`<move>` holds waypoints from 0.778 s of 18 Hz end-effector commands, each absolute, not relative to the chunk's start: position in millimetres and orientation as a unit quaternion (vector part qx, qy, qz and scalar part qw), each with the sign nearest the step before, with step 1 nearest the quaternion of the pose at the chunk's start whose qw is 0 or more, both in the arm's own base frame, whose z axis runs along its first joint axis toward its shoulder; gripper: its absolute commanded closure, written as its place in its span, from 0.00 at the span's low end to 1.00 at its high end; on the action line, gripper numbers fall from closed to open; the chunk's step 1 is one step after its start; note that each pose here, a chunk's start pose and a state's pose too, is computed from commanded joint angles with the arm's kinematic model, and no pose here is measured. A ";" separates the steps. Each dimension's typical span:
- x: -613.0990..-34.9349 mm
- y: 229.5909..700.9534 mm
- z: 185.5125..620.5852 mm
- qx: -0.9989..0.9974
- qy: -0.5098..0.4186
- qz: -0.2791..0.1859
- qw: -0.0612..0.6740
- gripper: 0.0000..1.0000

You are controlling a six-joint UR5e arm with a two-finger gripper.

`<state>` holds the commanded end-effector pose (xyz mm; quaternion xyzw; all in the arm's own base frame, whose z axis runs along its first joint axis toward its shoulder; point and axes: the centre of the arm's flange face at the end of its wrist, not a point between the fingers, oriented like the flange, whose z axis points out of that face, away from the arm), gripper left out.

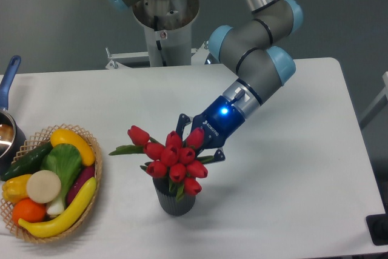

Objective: Pick up the flowers from the vase
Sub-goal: 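Close the gripper around the tulip stems just below the blooms, then lift the gripped tulip bunch up out of the grey vase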

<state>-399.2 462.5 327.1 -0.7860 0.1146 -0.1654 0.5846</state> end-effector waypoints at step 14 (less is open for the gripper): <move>-394.9 456.0 411.0 -0.764 0.127 -0.142 0.616 0.81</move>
